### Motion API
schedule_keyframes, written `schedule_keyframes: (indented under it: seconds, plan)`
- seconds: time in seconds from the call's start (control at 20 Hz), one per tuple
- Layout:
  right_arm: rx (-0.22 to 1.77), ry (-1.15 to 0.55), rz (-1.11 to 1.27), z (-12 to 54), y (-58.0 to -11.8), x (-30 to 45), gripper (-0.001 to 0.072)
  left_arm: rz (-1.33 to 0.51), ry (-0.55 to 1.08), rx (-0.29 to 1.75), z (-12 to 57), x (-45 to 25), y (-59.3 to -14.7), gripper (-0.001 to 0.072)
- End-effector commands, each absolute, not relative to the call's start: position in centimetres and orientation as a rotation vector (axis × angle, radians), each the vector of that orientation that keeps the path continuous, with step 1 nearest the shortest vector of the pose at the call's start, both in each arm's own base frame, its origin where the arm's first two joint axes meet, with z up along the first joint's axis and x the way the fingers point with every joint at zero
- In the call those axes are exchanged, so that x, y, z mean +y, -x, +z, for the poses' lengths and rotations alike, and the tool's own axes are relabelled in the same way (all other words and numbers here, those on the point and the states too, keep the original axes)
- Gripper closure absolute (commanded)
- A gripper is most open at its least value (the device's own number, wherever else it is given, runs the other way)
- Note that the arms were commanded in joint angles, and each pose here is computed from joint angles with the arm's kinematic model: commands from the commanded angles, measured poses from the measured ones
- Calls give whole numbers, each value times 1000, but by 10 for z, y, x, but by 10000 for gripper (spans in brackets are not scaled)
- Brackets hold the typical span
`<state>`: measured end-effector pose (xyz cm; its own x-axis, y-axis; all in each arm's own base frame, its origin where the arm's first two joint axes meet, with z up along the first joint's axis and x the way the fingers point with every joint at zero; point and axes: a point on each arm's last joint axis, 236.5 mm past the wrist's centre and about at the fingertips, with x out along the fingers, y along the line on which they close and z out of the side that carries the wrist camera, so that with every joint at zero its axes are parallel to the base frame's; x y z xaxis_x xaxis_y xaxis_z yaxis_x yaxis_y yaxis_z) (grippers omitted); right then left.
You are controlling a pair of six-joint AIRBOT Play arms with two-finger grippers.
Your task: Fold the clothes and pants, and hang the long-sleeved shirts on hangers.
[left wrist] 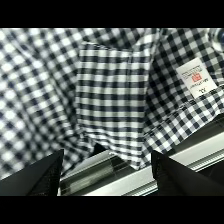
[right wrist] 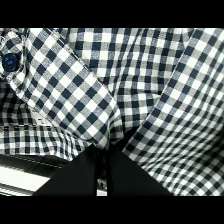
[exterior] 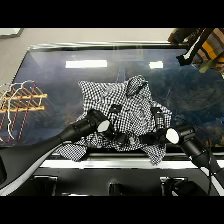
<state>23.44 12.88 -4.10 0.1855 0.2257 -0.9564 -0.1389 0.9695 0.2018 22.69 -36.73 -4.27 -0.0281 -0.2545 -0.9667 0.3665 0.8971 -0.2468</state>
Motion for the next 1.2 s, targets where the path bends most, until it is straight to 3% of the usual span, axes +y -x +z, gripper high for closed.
schedule_keyframes:
  seconds: [0.0,0.25,0.3,0.35,0.45,0.7,0.9,1.15]
  plan:
    - [1367,-97,262,-40,-233,133,677,-502,-108,1542,-54,-376,-214,103]
    - [1384,-121,265,-40,-229,136,677,-438,-64,1567,-76,-382,-216,109]
    - [1394,-135,270,-40,-226,138,677,-420,-61,1579,-83,-381,-215,143]
    - [1407,-150,264,-38,-224,140,677,-407,-64,1596,-89,-380,-214,297]
    - [1437,-169,235,-34,-220,138,677,-400,-59,1616,-95,-381,-211,673]
    - [1410,-95,71,2,-236,104,677,-401,19,1658,-67,-374,-209,679]
    - [1201,24,-129,83,-285,53,677,-443,138,1622,-16,-389,-194,679]
    - [1107,111,-32,144,-342,74,677,-634,387,1620,32,-461,-146,679]
